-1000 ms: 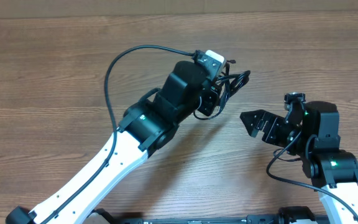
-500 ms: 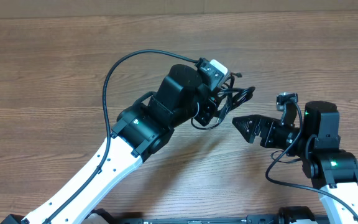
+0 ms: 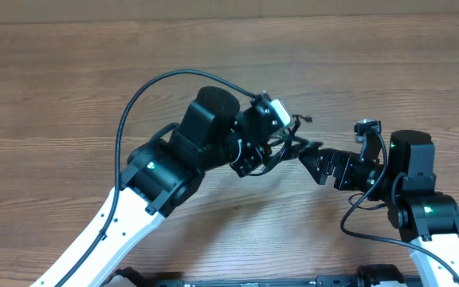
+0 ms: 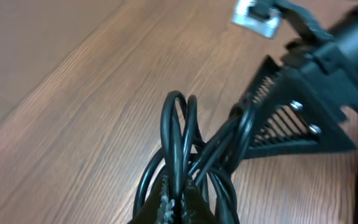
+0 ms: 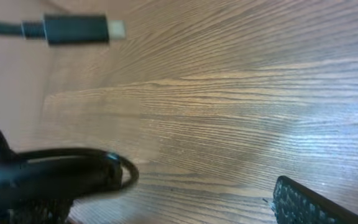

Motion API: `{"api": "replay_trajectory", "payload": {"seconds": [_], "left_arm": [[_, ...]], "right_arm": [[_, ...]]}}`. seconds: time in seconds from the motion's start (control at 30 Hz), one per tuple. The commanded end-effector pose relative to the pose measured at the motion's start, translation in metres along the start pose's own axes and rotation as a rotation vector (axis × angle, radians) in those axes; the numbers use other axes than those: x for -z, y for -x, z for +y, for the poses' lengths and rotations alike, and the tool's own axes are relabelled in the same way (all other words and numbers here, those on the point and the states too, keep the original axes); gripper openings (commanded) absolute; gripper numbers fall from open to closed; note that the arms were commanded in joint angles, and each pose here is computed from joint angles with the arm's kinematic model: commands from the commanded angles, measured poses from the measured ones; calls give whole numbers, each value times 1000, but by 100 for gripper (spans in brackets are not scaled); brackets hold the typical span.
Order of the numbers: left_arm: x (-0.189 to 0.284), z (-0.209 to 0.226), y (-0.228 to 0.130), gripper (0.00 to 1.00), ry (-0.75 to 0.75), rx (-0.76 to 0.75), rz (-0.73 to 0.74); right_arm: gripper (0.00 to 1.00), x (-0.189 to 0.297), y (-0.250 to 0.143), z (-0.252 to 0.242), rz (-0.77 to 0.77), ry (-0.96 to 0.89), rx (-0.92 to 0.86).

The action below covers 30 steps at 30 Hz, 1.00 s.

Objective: Untangle cables

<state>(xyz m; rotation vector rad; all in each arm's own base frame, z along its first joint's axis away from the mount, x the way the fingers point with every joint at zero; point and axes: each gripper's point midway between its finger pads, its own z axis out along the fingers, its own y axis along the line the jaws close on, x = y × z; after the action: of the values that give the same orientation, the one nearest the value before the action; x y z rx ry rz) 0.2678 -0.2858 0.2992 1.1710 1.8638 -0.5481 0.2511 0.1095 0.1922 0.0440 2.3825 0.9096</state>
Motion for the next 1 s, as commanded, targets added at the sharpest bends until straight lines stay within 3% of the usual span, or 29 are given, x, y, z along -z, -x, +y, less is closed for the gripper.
{"api": "replay_trajectory", "payload": {"seconds": [0.0, 0.17, 0.3, 0.37, 0.5, 0.67, 0.87, 0.97], "left_arm": [[12, -18, 14, 4, -89, -134, -64], [13, -25, 17, 4, -127, -139, -82], [14, -26, 21, 4, -137, -112, -98], [14, -25, 23, 4, -136, -87, -105], [14, -20, 28, 4, -108, -40, -117], [14, 17, 30, 4, 88, 175, -118], [38, 83, 0, 4, 518, 591, -110], [48, 94, -9, 4, 610, 782, -151]], "right_arm": [[99, 5, 1, 23, 5, 114, 141], [91, 11, -10, 50, 36, 287, 301], [74, 20, -20, 72, 45, 434, 412], [57, 23, -22, 79, 47, 482, 425], [6, 24, -22, 80, 46, 489, 426], [4, 23, -22, 79, 46, 484, 425], [4, 12, -14, 52, 43, 302, 328], [4, 10, -12, 46, 40, 265, 306]]}}
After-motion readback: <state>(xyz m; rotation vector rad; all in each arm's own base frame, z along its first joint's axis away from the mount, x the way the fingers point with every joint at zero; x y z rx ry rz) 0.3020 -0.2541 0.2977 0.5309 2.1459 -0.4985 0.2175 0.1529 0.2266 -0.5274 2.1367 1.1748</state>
